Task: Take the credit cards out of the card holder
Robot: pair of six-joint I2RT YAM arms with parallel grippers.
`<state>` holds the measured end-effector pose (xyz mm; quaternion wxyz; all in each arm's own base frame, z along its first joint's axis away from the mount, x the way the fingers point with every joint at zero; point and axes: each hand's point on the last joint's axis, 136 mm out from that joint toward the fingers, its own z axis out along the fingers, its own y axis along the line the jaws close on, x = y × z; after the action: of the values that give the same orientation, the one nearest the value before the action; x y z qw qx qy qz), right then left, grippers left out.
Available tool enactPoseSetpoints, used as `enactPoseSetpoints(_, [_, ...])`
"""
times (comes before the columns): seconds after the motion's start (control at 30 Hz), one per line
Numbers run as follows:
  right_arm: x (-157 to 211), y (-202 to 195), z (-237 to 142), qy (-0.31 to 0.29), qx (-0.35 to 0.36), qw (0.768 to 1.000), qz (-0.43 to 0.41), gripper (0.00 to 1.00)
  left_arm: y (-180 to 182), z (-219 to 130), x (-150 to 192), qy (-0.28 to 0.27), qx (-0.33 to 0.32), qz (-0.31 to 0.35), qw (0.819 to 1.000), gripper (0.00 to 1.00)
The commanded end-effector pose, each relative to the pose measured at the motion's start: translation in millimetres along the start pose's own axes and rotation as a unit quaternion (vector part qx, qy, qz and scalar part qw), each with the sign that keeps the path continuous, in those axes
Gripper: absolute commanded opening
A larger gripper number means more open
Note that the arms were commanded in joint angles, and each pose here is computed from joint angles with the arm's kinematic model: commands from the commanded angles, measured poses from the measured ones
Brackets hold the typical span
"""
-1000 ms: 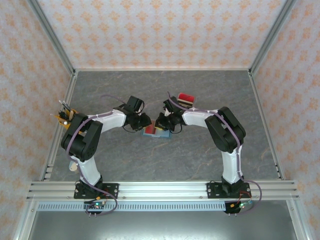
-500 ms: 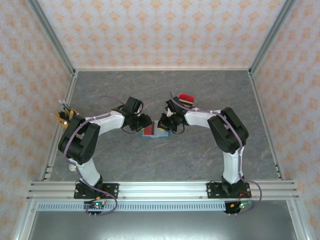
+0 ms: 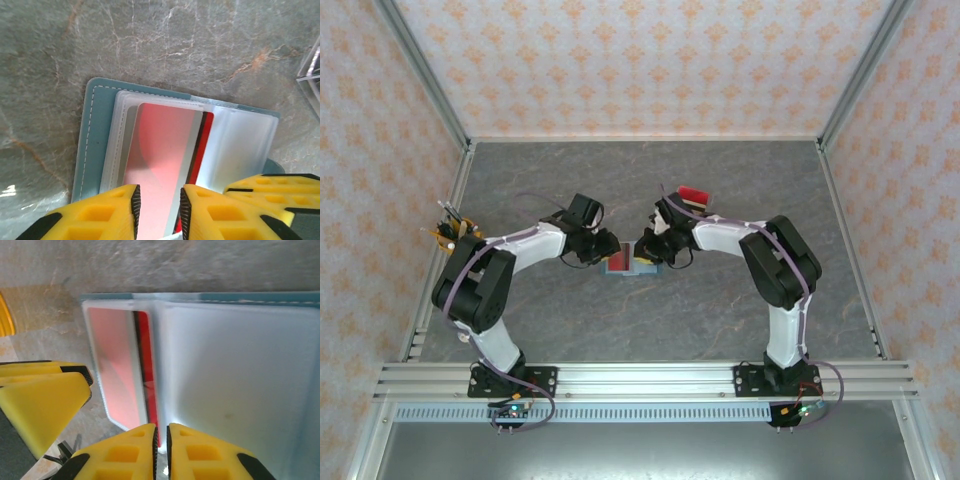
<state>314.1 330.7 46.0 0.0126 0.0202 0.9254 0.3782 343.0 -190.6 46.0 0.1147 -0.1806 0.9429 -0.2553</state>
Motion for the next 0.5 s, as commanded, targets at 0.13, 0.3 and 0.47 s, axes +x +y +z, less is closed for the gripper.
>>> enactPoseSetpoints(0.13, [-10,17,6,-0.003,0.005,1.000,-0.024,0.17,19,-10,-5,-0.017,-0.029,-0.010,0.999,0.24])
enactPoseSetpoints(0.3, [-14,9,15,0.002,0.022,1.000,-0.013,0.18,25,0,-2,-0.001,-0.042,-0.013,0.999,0.21])
enactPoseSetpoints(0.47, [-15,-1,20,0.006,0.045,0.999,-0.009,0.19,24,9,0,0.016,-0.036,-0.011,0.999,0.15])
